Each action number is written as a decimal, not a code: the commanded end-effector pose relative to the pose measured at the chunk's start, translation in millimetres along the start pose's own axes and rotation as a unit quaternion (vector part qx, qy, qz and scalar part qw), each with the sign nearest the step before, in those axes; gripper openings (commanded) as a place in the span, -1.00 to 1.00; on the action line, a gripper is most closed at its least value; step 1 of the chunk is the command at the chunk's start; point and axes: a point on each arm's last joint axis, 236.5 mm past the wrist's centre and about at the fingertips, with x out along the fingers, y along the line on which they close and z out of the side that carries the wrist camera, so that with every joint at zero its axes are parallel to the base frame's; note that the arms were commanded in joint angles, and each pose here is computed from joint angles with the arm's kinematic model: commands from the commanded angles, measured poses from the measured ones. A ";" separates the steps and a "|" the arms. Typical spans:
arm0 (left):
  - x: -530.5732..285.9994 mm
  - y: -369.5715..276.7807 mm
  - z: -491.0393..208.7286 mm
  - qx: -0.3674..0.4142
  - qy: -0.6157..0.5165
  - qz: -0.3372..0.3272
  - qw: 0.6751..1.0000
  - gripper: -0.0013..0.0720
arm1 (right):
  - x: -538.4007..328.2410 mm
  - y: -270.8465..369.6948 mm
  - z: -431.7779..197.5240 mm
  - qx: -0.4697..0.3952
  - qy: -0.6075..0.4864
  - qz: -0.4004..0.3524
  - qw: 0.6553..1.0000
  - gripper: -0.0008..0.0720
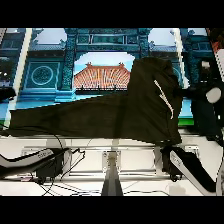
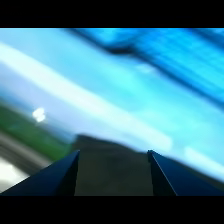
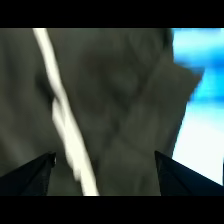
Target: Fold the clothes and pants, and hang the long-sleeved shirts on hangers.
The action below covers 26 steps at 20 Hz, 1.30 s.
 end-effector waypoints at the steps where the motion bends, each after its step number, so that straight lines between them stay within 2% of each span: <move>1: -13.8 -80.3 29.5 -0.010 -0.051 -0.100 0.994 0.40 | 35.5 -14.8 68.0 0.059 -0.058 -0.007 0.997 0.92; 3: -19.3 -104.6 32.5 0.019 -0.058 -0.108 0.992 0.40 | 62.6 -33.6 86.0 0.088 -0.042 -0.015 0.995 0.86; 7: -27.2 -139.3 31.3 0.058 -0.062 -0.122 0.989 0.40 | 120.5 -44.0 83.3 0.098 0.035 -0.011 0.994 0.86; 13: -33.6 -169.0 27.9 0.092 -0.065 -0.133 0.985 0.40 | 162.3 -17.0 140.1 0.176 -0.005 0.068 0.982 0.86; 19: -23.3 -188.7 19.7 0.115 -0.048 -0.138 0.983 0.40 | 196.8 31.6 144.0 0.155 0.012 0.109 0.982 0.84; 21: -22.1 -192.1 18.5 0.117 -0.046 -0.140 0.982 0.40 | 207.7 41.9 138.8 0.147 0.020 0.112 0.983 0.77; 23: -21.9 -192.0 18.4 0.117 -0.045 -0.140 0.982 0.40 | 214.6 43.4 144.1 0.147 0.004 0.108 0.983 0.59; 25: -22.0 -192.2 18.3 0.117 -0.045 -0.140 0.982 0.40 | 217.4 39.1 156.1 0.159 -0.023 0.103 0.982 0.24; 26: -22.0 -192.2 18.3 0.117 -0.045 -0.140 0.982 0.40 | 217.8 37.8 160.1 0.162 -0.031 0.101 0.981 -0.09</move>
